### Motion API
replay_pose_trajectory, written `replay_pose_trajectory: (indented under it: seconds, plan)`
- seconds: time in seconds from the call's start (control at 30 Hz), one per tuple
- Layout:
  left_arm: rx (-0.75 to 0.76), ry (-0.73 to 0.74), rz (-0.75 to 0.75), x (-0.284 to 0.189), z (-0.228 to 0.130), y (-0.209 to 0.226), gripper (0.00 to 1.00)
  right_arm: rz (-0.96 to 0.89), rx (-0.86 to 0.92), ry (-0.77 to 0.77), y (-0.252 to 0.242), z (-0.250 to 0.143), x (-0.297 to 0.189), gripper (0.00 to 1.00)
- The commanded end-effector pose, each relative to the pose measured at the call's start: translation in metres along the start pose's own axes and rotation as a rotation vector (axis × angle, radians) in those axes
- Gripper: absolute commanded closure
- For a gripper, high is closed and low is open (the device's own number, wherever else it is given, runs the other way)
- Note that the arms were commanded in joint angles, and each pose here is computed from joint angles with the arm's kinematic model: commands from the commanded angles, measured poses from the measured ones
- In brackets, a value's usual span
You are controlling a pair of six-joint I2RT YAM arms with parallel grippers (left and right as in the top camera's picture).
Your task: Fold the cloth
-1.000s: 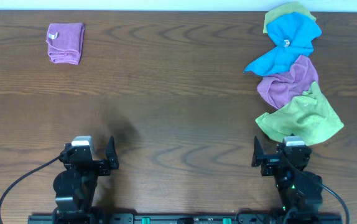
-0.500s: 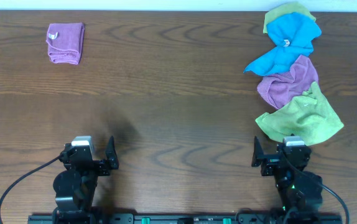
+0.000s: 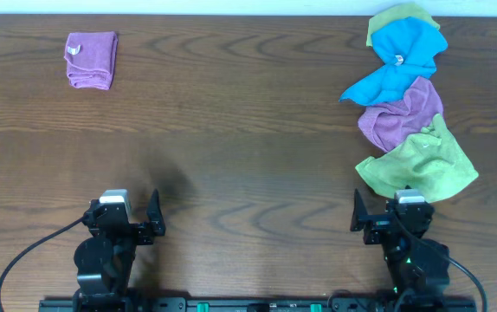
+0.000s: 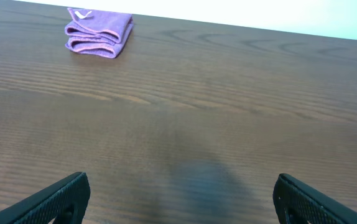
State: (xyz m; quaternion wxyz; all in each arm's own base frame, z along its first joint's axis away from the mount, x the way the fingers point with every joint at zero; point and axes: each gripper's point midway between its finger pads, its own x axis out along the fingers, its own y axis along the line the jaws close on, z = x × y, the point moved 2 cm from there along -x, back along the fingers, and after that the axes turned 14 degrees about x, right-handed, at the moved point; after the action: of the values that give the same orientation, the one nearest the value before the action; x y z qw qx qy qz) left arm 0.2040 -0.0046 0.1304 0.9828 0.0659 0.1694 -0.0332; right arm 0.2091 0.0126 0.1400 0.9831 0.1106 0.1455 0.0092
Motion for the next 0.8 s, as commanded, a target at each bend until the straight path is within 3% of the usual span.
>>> replay_pose_trajectory:
  seconds: [0.0,0.13,0.4,0.77]
  plan:
    - [0.005,0.018,0.002,0.003,-0.009,0.000,0.05,-0.056,-0.006,-0.028,-0.009,0.004,0.000,0.01]
    - [0.005,0.018,0.002,0.003,-0.009,0.000,0.05,-0.064,0.121,-0.134,-0.010,0.026,-0.002,0.01]
    - [0.005,0.018,0.002,0.003,-0.009,0.000,0.05,-0.054,0.144,-0.330,-0.004,0.084,0.007,0.01]
    - [0.005,0.018,0.002,0.003,-0.009,0.000,0.05,-0.145,0.106,-0.166,-0.002,0.151,0.109,0.01]
